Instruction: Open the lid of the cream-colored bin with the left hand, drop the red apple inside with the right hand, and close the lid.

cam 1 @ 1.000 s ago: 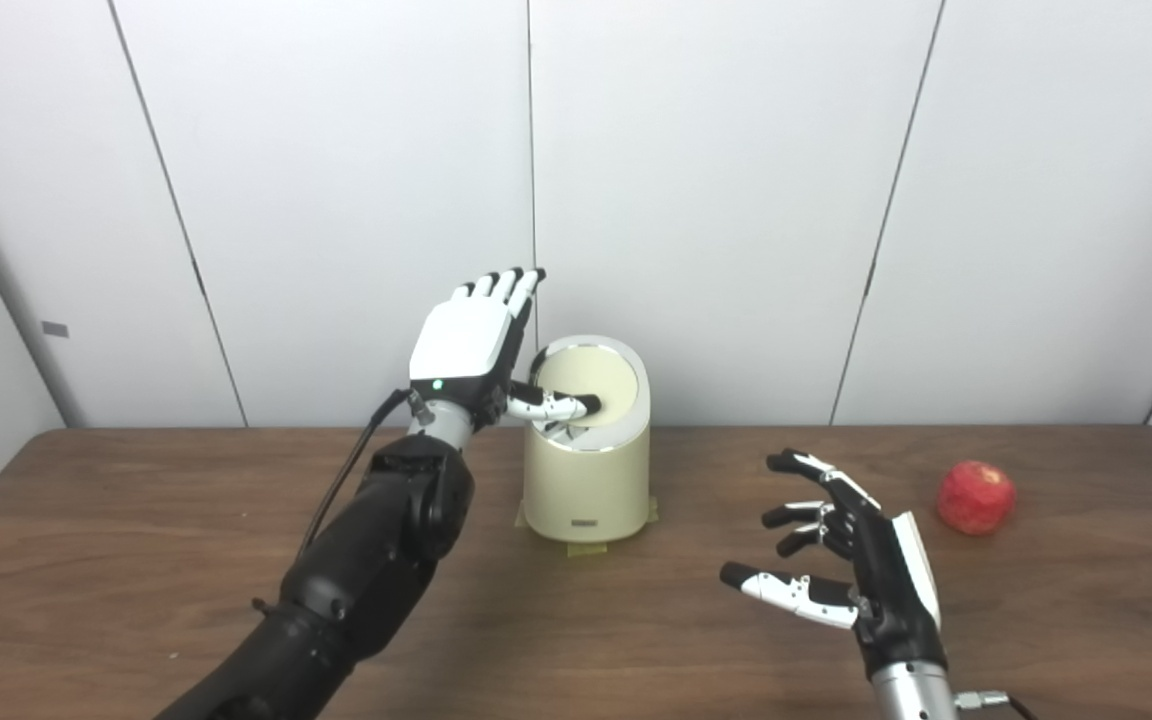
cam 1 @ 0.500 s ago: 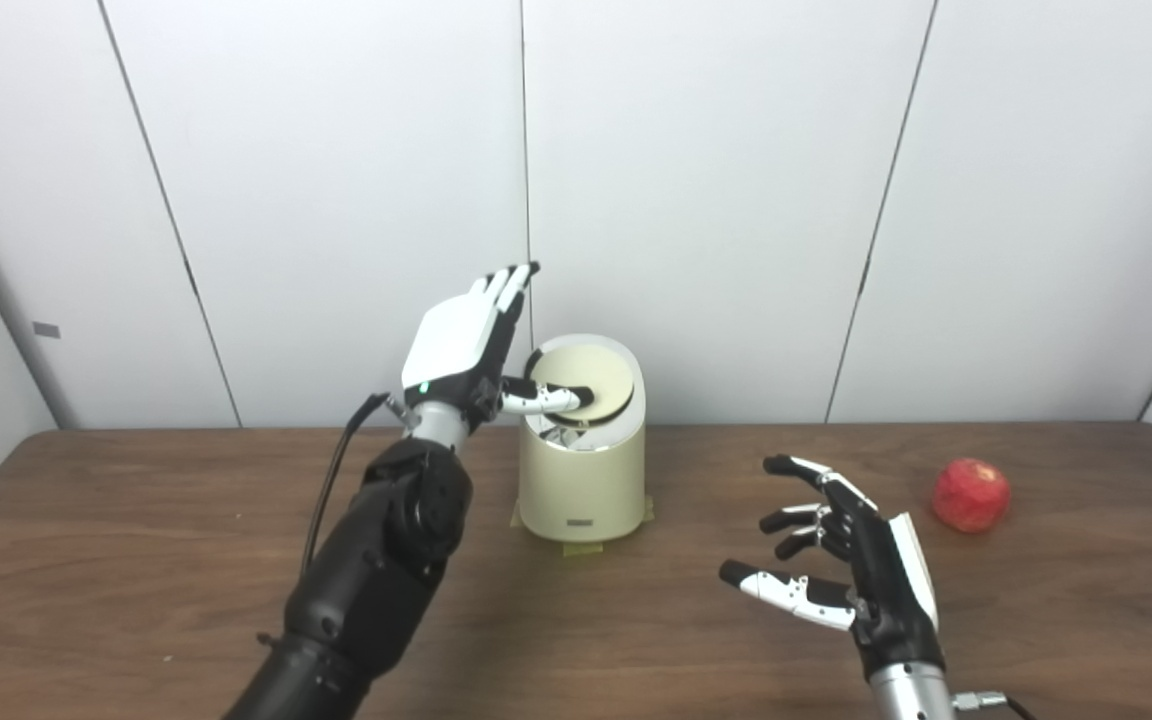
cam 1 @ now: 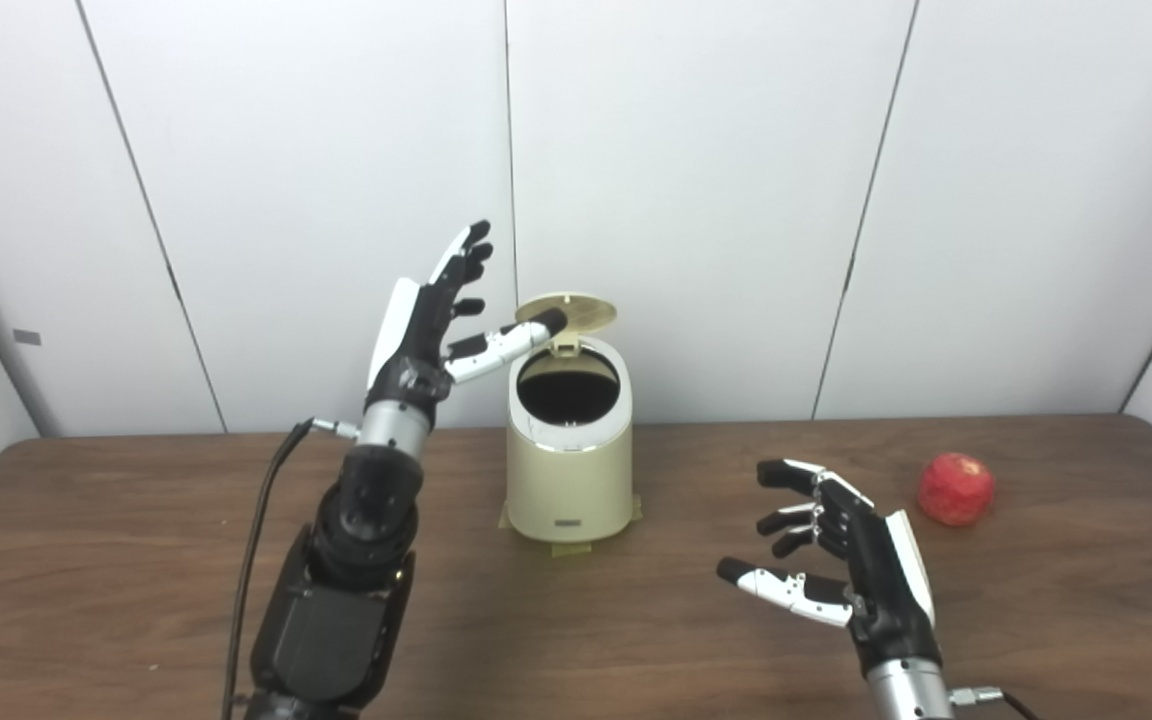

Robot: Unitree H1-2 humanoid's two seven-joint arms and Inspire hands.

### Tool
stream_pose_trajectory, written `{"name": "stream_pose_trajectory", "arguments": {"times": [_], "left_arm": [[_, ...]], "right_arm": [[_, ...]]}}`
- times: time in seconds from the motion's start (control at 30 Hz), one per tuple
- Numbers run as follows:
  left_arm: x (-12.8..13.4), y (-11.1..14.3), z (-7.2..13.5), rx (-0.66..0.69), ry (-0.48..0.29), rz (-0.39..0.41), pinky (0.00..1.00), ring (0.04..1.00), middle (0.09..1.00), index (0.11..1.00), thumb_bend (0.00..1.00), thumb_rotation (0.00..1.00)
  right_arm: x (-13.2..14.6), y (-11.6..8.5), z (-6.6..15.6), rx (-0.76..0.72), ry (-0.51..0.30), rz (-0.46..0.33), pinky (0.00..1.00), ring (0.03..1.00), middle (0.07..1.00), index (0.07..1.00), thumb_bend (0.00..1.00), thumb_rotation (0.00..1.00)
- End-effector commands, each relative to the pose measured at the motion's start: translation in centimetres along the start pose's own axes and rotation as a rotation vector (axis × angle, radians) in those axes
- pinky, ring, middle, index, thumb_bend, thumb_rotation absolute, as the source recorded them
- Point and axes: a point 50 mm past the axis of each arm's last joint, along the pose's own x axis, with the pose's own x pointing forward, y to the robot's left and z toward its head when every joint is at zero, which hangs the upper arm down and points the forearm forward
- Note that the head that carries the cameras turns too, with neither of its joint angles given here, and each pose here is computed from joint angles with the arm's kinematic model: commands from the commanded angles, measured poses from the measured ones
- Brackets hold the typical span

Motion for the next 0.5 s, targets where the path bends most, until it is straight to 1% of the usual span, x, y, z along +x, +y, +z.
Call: {"name": "stream_pose_trajectory", "arguments": {"times": [0.0,0.07,0.1,0.17,0.23,0.3,0.33,0.4,0.47], "left_arm": [[-0.8,1.3,0.7,0.027,-0.052,0.03,0.7,0.855,0.865,0.893,0.79,0.29],[-2.7,1.7,-0.5,0.048,-0.038,0.038,0.66,0.828,0.85,0.874,0.81,0.29],[-3.7,1.9,-1.1,0.055,-0.027,0.044,0.66,0.816,0.842,0.864,0.82,0.31],[-5.8,2.3,-2.3,0.038,0.006,0.061,0.7,0.805,0.824,0.851,0.83,0.3],[-7.9,2.5,-3.4,-0.012,0.051,0.066,0.76,0.811,0.821,0.85,0.83,0.29],[-9.7,2.6,-4.4,-0.036,0.074,0.065,0.74,0.803,0.826,0.858,0.83,0.3],[-10.7,2.5,-4.8,-0.046,0.082,0.066,0.71,0.79,0.824,0.862,0.83,0.3],[-11.8,2.2,-5.4,-0.062,0.091,0.067,0.7,0.781,0.823,0.863,0.82,0.3],[-12.6,1.9,-5.9,-0.08,0.09,0.049,0.68,0.775,0.823,0.861,0.82,0.3]], "right_arm": [[1.1,-0.3,1.6,0.013,-0.078,-0.002,0.42,0.551,0.709,0.676,0.59,0.0],[1.0,-0.3,1.6,0.008,-0.072,0.01,0.42,0.555,0.725,0.692,0.6,0.0],[1.0,-0.3,1.7,0.006,-0.068,0.02,0.42,0.555,0.737,0.705,0.6,0.0],[1.0,-0.3,1.6,0.0,-0.066,0.038,0.42,0.557,0.753,0.724,0.61,0.0],[1.1,-0.3,1.5,-0.006,-0.066,0.046,0.43,0.557,0.76,0.738,0.63,0.0],[1.1,-0.3,1.4,-0.004,-0.065,0.047,0.43,0.555,0.761,0.744,0.64,0.0],[1.1,-0.4,1.4,-0.004,-0.064,0.046,0.43,0.558,0.766,0.754,0.64,0.0],[1.1,-0.6,1.2,-0.008,-0.063,0.043,0.42,0.559,0.772,0.76,0.65,0.0],[1.0,-0.8,1.3,-0.018,-0.059,0.041,0.42,0.564,0.782,0.774,0.66,0.01]]}}
